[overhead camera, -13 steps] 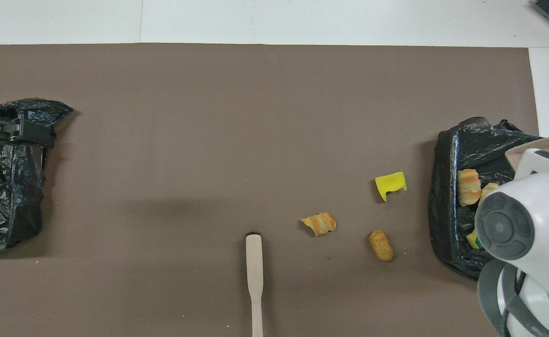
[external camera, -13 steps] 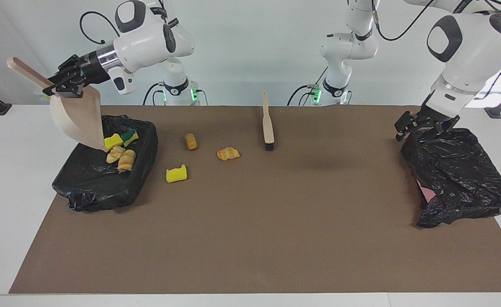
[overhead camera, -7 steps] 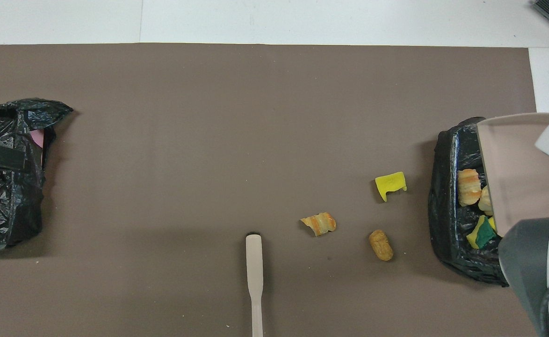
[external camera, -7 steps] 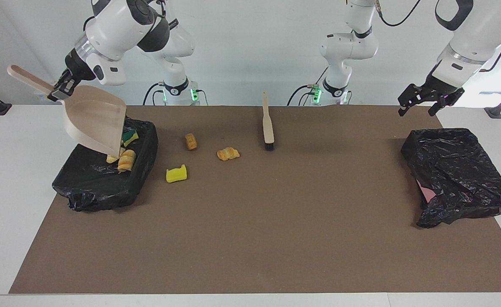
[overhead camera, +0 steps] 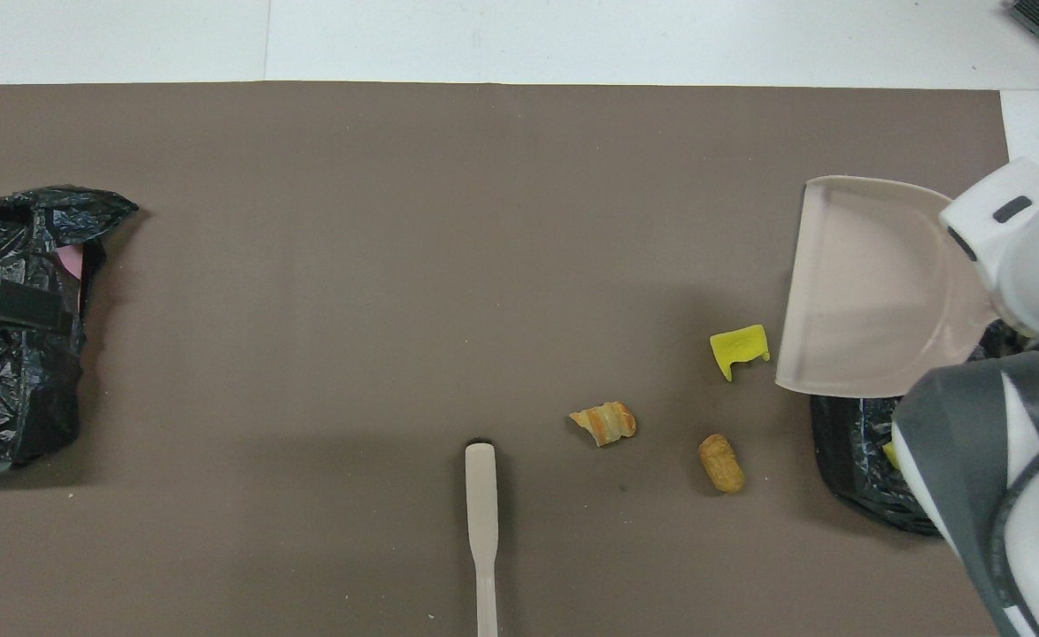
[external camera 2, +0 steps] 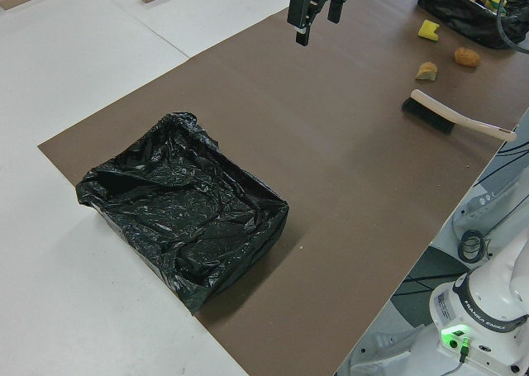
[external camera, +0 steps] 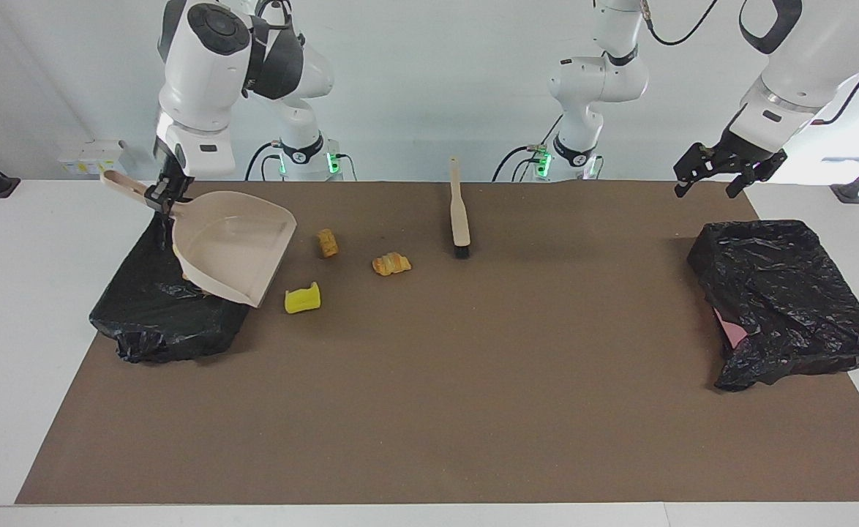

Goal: Sweep and dump trash in bin

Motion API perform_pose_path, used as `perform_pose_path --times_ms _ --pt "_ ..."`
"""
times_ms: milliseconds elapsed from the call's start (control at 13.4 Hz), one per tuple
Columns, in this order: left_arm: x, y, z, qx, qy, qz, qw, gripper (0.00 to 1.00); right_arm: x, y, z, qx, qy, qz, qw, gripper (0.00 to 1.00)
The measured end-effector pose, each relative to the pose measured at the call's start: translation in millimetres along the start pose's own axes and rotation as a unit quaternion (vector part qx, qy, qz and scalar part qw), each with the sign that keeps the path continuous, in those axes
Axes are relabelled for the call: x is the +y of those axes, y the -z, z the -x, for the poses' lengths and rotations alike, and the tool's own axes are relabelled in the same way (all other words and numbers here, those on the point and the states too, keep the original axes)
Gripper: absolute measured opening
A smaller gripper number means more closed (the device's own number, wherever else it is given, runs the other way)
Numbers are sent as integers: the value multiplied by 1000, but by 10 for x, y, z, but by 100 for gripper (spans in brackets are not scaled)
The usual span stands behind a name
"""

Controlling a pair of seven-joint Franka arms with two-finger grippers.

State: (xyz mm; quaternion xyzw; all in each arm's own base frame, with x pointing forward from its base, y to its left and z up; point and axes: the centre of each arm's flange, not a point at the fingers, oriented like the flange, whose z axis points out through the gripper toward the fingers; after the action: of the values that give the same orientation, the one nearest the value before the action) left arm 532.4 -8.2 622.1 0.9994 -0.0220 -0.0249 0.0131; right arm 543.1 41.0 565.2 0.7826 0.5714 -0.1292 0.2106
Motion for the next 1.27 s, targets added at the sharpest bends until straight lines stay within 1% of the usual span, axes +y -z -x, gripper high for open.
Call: perform_pose_path --times_ms 75,224,373,447,522,671,745,894,969,1043,1118,1192,1267 --pt "3 -2 2 -1 -1 -6 1000 100 -55 -4 -247 20 -38 -18 999 32" --pt "35 -10 8 -5 -5 -12 1000 100 -107 10 -733 44 -132 -47 989 32" --pt "54 -21 10 -6 -7 -14 1000 100 -134 66 -1215 59 -217 -69 972 32" --pt "55 -27 11 -7 -7 -15 1000 100 -148 100 -1458 69 -264 -87 958 32" --pt "54 -33 11 -7 -7 -15 1000 100 -146 118 -1669 79 -309 -111 941 32" --pt "53 -41 13 -8 -7 -15 1000 100 -72 152 -2018 94 -391 -160 901 32" --pt "53 -43 14 -8 -7 -15 1000 100 -35 191 -2207 98 -434 -180 877 32" --pt "56 -46 15 -9 -7 -15 1000 100 -10 272 -2678 103 -511 -231 822 32" --pt "58 -48 15 -9 -8 -15 1000 100 -23 276 -2881 100 -536 -251 800 32" --pt "58 -50 15 -9 -8 -15 1000 100 -61 258 -3097 97 -557 -263 782 32" --pt "59 -51 15 -9 -8 -15 1000 100 -128 221 -3325 95 -573 -272 767 32" --pt "59 -51 15 -9 -8 -15 1000 100 -218 173 -3562 93 -587 -277 755 32" --pt "59 -52 15 -9 -8 -15 1000 100 -317 125 -3790 93 -596 -282 746 32"
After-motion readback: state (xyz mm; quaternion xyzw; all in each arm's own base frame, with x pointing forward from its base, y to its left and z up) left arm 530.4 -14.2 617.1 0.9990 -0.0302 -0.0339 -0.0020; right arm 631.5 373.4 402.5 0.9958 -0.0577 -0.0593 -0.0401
